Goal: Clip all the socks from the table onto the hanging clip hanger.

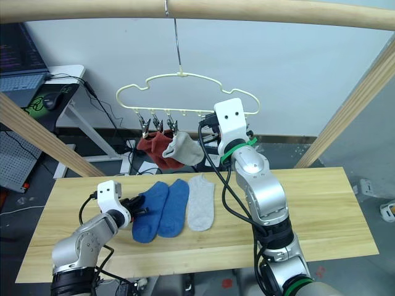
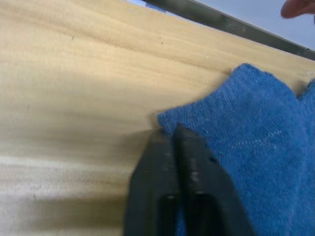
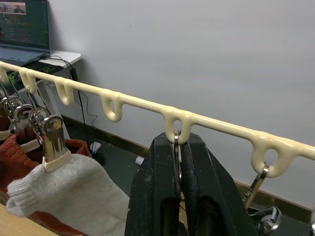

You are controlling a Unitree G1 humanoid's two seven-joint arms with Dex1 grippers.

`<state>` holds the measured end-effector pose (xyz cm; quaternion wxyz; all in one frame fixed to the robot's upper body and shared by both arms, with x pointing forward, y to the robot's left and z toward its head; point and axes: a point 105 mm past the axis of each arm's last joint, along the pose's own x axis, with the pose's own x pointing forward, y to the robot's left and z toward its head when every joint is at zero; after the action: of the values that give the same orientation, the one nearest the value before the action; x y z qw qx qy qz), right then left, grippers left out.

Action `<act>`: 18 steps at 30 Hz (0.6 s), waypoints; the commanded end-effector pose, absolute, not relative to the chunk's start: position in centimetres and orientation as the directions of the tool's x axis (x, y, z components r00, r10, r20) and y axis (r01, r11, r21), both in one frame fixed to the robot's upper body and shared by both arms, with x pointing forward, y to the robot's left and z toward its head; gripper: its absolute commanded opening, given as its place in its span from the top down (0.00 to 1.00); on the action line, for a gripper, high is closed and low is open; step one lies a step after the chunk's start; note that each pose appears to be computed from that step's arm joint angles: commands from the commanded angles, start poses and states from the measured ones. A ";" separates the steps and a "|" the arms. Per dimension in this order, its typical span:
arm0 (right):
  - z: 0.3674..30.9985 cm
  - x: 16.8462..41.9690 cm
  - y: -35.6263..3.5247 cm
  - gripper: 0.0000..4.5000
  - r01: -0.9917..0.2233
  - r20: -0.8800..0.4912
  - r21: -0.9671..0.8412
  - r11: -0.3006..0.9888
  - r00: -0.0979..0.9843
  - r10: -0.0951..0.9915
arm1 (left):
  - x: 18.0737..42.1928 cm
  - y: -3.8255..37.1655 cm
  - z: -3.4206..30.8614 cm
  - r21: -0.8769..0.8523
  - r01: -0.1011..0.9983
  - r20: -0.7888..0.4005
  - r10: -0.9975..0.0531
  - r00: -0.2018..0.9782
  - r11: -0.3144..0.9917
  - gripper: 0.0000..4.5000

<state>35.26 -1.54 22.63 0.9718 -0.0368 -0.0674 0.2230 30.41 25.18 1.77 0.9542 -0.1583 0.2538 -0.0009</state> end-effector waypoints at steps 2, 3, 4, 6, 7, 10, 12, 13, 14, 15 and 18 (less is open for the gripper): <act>24.8 34.4 -1.2 1.00 -0.441 0.205 -0.098 0.892 0.868 0.451 | 30.4 24.1 5.5 -0.378 0.063 -0.337 -0.200 0.920 0.924 1.00; 24.8 34.4 -1.2 1.00 -0.440 0.206 -0.097 0.893 0.868 0.451 | 30.4 23.7 6.5 -0.393 0.106 -0.298 -0.236 0.925 0.913 1.00; 24.8 34.4 -1.2 1.00 -0.440 0.206 -0.097 0.893 0.868 0.451 | 30.3 23.4 7.1 -0.401 0.130 -0.277 -0.255 0.926 0.907 1.00; 24.8 34.4 -1.1 1.00 -0.441 0.208 -0.094 0.893 0.868 0.451 | 30.2 22.5 9.1 -0.425 0.225 -0.202 -0.334 0.921 0.877 1.00; 24.9 34.3 -1.1 1.00 -0.442 0.209 -0.092 0.892 0.867 0.451 | 30.1 21.9 10.2 -0.439 0.280 -0.157 -0.379 0.912 0.854 1.00; 24.9 34.3 -1.1 1.00 -0.445 0.214 -0.089 0.891 0.865 0.454 | 29.8 20.8 12.5 -0.466 0.388 -0.072 -0.471 0.879 0.795 1.00; 25.0 34.2 -1.0 1.00 -0.450 0.217 -0.086 0.889 0.862 0.458 | 29.7 20.2 13.5 -0.474 0.442 -0.038 -0.519 0.854 0.762 1.00; 25.0 34.2 -1.0 1.00 -0.453 0.218 -0.085 0.887 0.861 0.460 | 29.6 19.9 13.9 -0.474 0.464 -0.027 -0.539 0.842 0.748 1.00; 25.0 34.1 -1.0 1.00 -0.457 0.219 -0.084 0.886 0.859 0.463 | 29.6 19.7 14.2 -0.472 0.482 -0.022 -0.556 0.831 0.738 1.00; 25.0 34.1 -1.0 1.00 -0.459 0.220 -0.084 0.885 0.857 0.465 | 29.6 19.5 14.4 -0.472 0.493 -0.019 -0.567 0.824 0.731 1.00; 25.1 33.9 -1.0 1.00 -0.465 0.221 -0.084 0.881 0.854 0.471 | 29.3 18.3 14.7 -0.492 0.537 -0.014 -0.624 0.782 0.685 1.00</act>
<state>35.08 -1.14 22.79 0.9699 -0.0268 -0.0700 0.2317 29.86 19.44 13.58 0.9233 -0.2415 0.0994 -0.2815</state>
